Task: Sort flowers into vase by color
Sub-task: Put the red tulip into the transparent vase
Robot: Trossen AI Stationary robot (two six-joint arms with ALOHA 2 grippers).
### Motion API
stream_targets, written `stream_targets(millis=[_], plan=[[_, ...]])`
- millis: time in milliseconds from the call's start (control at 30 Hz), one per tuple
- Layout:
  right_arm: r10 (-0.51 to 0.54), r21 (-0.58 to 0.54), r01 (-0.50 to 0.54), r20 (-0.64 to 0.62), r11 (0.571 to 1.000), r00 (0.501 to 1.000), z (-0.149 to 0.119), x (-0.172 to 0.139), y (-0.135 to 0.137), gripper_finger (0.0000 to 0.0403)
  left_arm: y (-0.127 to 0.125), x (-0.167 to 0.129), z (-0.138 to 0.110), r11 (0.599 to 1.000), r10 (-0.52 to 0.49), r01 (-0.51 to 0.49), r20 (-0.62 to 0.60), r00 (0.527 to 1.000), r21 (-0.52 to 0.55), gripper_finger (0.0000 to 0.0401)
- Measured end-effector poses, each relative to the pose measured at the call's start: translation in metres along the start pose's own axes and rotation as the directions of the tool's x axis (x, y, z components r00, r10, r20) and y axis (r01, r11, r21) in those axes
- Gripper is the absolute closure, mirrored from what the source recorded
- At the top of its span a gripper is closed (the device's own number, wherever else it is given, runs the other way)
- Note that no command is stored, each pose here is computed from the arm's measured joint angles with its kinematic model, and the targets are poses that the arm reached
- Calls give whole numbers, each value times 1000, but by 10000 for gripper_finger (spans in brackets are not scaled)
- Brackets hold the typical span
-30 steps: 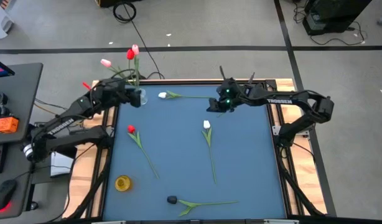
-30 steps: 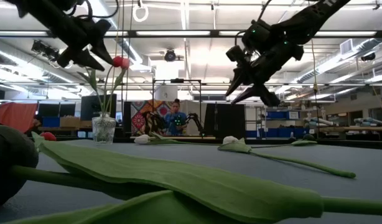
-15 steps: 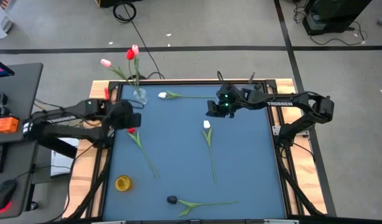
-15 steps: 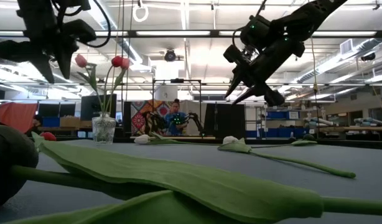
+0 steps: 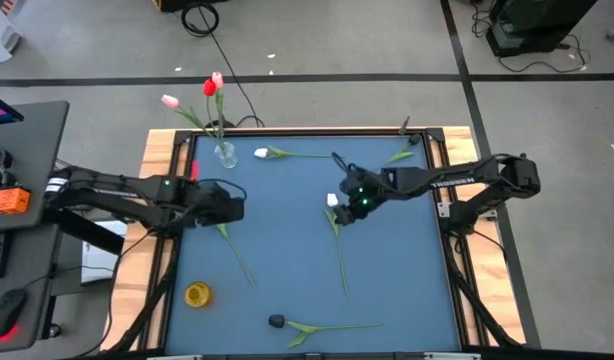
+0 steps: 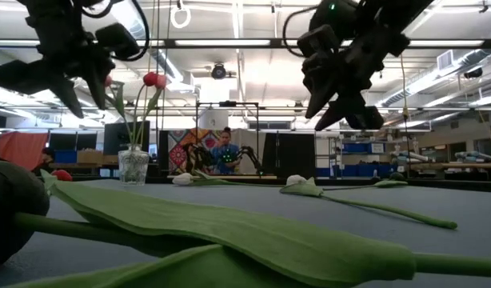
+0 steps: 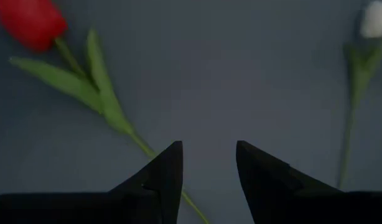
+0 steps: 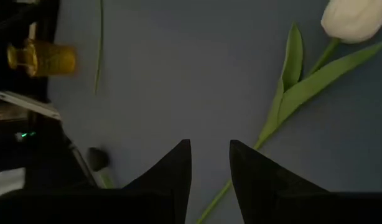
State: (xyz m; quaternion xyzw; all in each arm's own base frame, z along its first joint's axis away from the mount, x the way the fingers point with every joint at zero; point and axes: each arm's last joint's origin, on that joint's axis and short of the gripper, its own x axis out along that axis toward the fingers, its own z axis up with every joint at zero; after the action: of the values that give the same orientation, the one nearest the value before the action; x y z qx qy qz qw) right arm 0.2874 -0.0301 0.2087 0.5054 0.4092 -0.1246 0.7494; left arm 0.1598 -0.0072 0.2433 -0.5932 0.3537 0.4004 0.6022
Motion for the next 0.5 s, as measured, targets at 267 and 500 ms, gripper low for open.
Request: stream_targets(millis=[267, 500], plan=[[34, -45, -31, 67, 999, 997, -16, 7, 19, 284, 0, 29, -13, 972, 229, -229, 1, 973, -44, 248], [-4, -75, 5, 9, 997, 1000, -34, 11, 23, 284, -2, 50, -18, 939, 342, -342, 1, 940, -47, 248]])
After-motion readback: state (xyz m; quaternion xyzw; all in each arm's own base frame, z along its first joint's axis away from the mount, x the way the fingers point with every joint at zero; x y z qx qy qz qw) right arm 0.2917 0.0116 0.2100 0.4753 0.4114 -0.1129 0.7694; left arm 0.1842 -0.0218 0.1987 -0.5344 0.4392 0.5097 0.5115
